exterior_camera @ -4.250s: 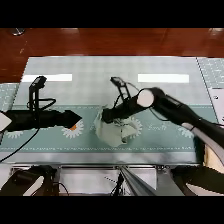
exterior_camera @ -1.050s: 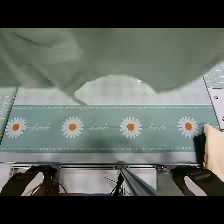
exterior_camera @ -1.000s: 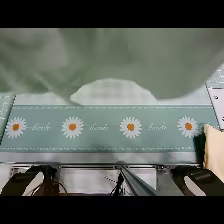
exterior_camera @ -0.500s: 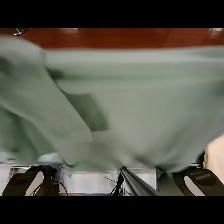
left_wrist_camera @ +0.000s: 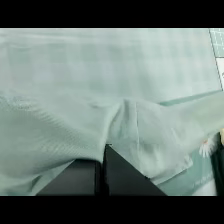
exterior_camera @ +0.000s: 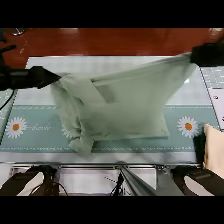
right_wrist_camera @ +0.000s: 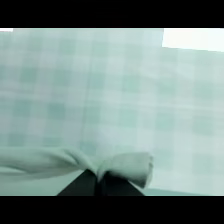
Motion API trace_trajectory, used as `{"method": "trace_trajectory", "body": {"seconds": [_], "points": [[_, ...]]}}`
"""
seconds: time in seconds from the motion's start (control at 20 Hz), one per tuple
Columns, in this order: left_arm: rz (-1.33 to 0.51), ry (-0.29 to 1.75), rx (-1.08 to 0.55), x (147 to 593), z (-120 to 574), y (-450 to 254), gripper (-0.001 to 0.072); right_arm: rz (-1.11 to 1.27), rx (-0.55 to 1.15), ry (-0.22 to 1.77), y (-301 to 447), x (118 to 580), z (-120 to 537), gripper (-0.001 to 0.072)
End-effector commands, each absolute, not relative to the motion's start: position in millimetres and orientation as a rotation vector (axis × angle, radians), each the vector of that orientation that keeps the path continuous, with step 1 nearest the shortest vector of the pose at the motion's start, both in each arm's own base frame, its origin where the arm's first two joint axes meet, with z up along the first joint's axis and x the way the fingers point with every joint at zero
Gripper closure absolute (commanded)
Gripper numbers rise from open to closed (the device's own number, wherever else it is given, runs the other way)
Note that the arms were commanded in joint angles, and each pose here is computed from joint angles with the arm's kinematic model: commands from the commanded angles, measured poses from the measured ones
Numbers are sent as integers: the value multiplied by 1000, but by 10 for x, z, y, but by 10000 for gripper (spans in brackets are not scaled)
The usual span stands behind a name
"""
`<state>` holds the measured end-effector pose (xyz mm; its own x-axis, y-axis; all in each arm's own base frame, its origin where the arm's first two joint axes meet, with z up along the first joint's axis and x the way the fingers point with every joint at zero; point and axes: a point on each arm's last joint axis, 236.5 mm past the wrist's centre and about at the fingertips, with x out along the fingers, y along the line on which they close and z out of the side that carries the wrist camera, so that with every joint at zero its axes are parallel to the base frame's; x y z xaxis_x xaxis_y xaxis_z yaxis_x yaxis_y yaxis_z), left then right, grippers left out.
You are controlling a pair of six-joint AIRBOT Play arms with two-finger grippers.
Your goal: Fold the shirts.
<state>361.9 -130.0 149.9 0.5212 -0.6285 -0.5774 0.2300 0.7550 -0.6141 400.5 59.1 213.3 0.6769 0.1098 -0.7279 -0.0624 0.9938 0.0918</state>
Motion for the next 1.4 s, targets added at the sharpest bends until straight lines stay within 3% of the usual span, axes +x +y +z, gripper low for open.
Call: {"method": "trace_trajectory", "body": {"seconds": [0.0, 0.3, 0.35, 0.4, 0.45, 0.65, 0.8, 0.9, 1.1, 1.35], "points": [[-531, 906, -556, 4198, 1044, -1450, 689, 137, 244, 920, 720, 4801, 1541, 691], [-536, 956, -546, 4662, 562, -1831, 675, 306, 667, 971, 1025, 5517, 1004, 689], [-543, 971, -543, 4656, 519, -1863, 510, 302, 693, 987, 999, 5544, 908, 592], [-546, 981, -545, 4646, 507, -1847, 66, 296, 700, 1010, 967, 5534, 829, 238], [-551, 1003, -547, 4605, 507, -1784, 4, 296, 694, 1029, 917, 5497, 794, 89], [-517, 1313, -516, 3996, 363, -887, 6, 292, 583, 1133, 246, 5027, 874, 93], [-279, 1511, -655, 3334, -18, -135, 6, 165, 426, 1305, -408, 4331, 731, 94], [-191, 1543, -774, 2869, -302, -68, 6, 54, 456, 1301, -591, 4022, 529, 94], [-126, 1520, -902, 2178, -740, -386, 6, 46, 660, 1163, -141, 3558, 76, 94], [-196, 1232, -1203, 2353, -724, -920, 6, 75, 767, 1144, 203, 3114, -190, 94]]}}
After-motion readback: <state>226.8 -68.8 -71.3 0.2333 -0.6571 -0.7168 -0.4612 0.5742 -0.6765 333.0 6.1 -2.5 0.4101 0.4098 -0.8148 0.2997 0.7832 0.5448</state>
